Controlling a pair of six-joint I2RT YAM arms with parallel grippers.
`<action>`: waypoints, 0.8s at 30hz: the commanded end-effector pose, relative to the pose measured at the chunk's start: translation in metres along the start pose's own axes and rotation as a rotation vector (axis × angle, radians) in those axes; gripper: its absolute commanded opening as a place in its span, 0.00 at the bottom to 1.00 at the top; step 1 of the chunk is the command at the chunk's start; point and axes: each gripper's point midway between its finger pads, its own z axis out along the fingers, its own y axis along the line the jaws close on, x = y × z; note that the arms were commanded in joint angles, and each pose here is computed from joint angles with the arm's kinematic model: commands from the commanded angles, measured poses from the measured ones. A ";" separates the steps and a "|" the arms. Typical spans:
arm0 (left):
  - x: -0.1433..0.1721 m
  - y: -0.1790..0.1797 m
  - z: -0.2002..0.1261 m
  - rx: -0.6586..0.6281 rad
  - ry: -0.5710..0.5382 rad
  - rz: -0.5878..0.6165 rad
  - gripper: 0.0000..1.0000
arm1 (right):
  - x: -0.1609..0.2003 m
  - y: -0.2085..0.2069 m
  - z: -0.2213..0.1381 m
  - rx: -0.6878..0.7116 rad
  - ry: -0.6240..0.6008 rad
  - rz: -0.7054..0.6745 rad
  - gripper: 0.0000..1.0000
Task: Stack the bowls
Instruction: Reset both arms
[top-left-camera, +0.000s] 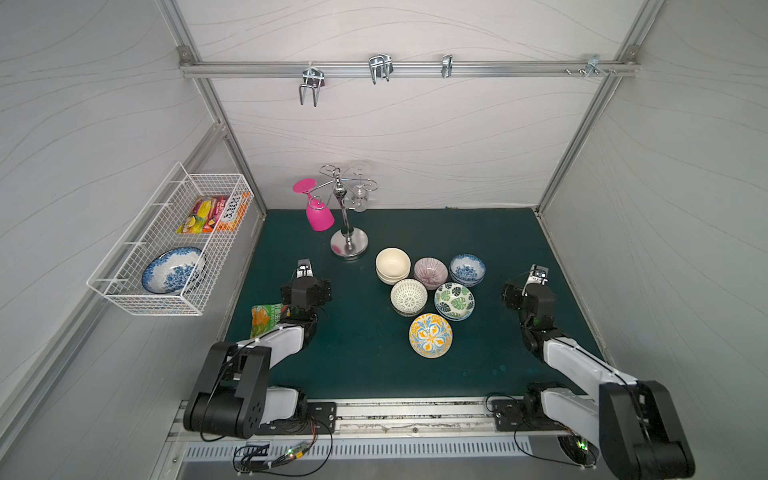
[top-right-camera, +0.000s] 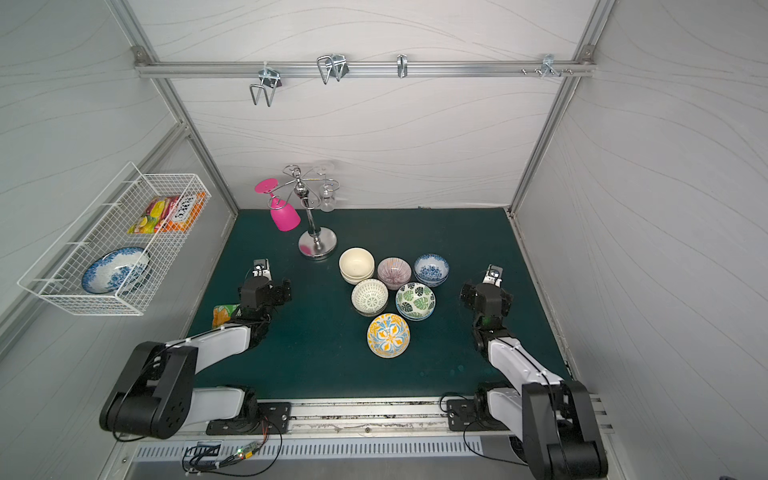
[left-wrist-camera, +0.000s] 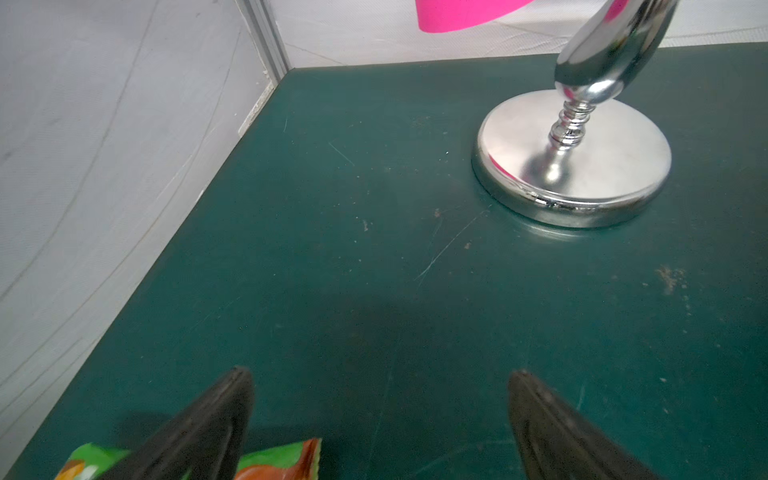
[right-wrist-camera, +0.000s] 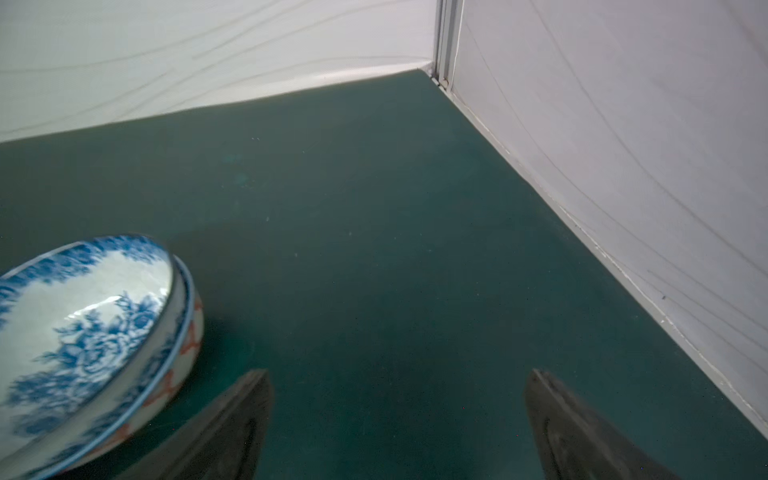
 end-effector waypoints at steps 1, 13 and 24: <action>-0.039 0.002 0.009 0.013 -0.183 -0.086 1.00 | -0.027 0.020 0.006 -0.106 -0.118 -0.003 0.99; -0.024 -0.008 0.031 0.155 -0.141 -0.109 1.00 | -0.015 0.045 0.047 -0.189 -0.160 -0.148 0.99; -0.022 -0.021 0.028 0.198 -0.112 -0.066 1.00 | -0.013 0.040 0.064 -0.190 -0.038 -0.109 0.99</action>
